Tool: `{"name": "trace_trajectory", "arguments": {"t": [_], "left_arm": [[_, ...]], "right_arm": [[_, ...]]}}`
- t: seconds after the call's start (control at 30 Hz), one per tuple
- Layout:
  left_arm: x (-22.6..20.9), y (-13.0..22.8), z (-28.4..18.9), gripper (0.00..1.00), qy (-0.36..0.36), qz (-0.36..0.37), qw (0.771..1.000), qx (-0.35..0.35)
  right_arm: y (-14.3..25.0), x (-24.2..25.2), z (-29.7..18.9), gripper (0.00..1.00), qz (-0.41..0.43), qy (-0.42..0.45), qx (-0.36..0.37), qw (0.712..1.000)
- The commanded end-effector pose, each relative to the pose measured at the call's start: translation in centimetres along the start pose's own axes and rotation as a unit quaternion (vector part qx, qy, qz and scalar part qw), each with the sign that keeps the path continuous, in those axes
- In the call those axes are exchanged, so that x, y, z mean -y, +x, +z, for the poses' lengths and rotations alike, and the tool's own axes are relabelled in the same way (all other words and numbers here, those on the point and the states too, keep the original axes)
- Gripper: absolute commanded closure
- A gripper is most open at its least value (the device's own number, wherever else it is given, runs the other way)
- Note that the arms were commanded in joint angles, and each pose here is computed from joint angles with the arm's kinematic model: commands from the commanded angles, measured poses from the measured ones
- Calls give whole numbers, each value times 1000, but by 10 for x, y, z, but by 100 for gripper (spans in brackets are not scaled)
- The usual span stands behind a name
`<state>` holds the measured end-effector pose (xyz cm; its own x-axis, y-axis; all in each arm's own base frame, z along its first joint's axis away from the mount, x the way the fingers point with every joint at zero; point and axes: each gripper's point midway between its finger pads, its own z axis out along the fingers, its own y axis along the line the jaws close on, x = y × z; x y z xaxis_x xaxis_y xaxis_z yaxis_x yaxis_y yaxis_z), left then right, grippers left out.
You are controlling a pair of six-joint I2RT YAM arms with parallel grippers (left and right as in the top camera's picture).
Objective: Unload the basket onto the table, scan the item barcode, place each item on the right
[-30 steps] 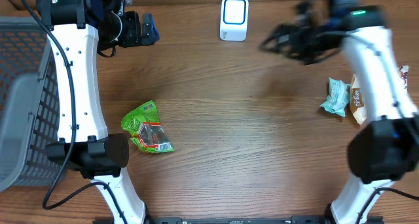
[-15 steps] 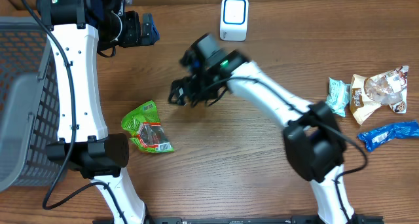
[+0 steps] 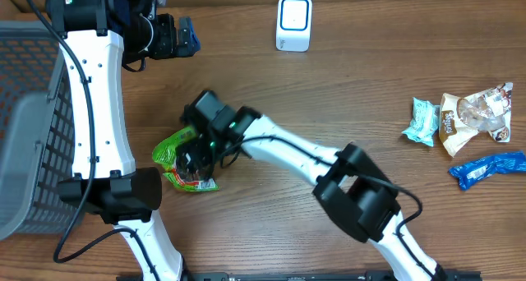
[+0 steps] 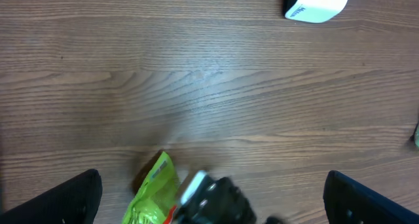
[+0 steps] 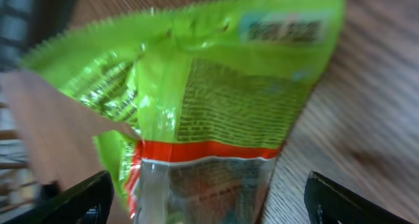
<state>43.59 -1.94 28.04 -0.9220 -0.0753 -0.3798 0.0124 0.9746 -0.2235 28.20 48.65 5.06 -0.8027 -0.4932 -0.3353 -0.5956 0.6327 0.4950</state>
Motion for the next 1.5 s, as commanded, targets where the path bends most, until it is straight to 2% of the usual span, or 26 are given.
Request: {"name": "trace_trajectory", "arguments": {"t": [0.0,0.03,0.1,0.13,0.17,0.27,0.3,0.4,0.53,0.6,0.67,0.77,0.93,1.03,1.1,1.3,1.47], "left_arm": [[3,0,-1,0,0,-4,1000,1],[3,0,-1,0,1,-4,1000,1],[3,0,-1,0,1,-4,1000,1],[3,0,-1,0,1,-4,1000,1],[3,0,-1,0,1,-4,1000,1],[3,0,-1,0,1,-4,1000,1],[3,0,-1,0,1,-4,1000,1],[3,0,-1,0,1,-4,1000,1],[3,0,-1,1,0,-4,1000,1],[3,0,-1,0,0,-4,1000,1],[3,0,-1,0,1,-4,1000,1],[3,0,-1,0,1,-4,1000,1],[3,0,-1,0,1,-4,1000,1],[3,0,-1,0,0,-4,1000,1],[3,0,-1,0,1,-4,1000,1],[3,0,-1,0,0,-4,1000,1],[3,0,-1,0,1,-4,1000,1]], "right_arm": [[9,18,22,12,-18,73,5,997],[11,20,25,14,-21,84,5,996],[13,25,28,28,-21,95,3,995],[14,25,28,38,-20,96,1,995],[14,27,28,53,-17,97,0,995],[15,34,24,82,3,101,-7,995],[14,37,20,89,12,104,-9,994],[5,46,6,96,33,111,-7,993],[-2,71,-18,96,96,135,-13,986],[1,95,-31,96,167,164,-13,972],[8,126,-46,96,271,203,-8,941],[15,157,-65,91,386,215,-7,897],[4,150,-70,63,421,101,-35,901],[-7,142,-77,60,372,37,-43,927],[-13,148,-86,58,331,26,-38,942],[-34,181,-121,30,190,30,-4,981],[-55,207,-137,11,49,58,35,997]]}}
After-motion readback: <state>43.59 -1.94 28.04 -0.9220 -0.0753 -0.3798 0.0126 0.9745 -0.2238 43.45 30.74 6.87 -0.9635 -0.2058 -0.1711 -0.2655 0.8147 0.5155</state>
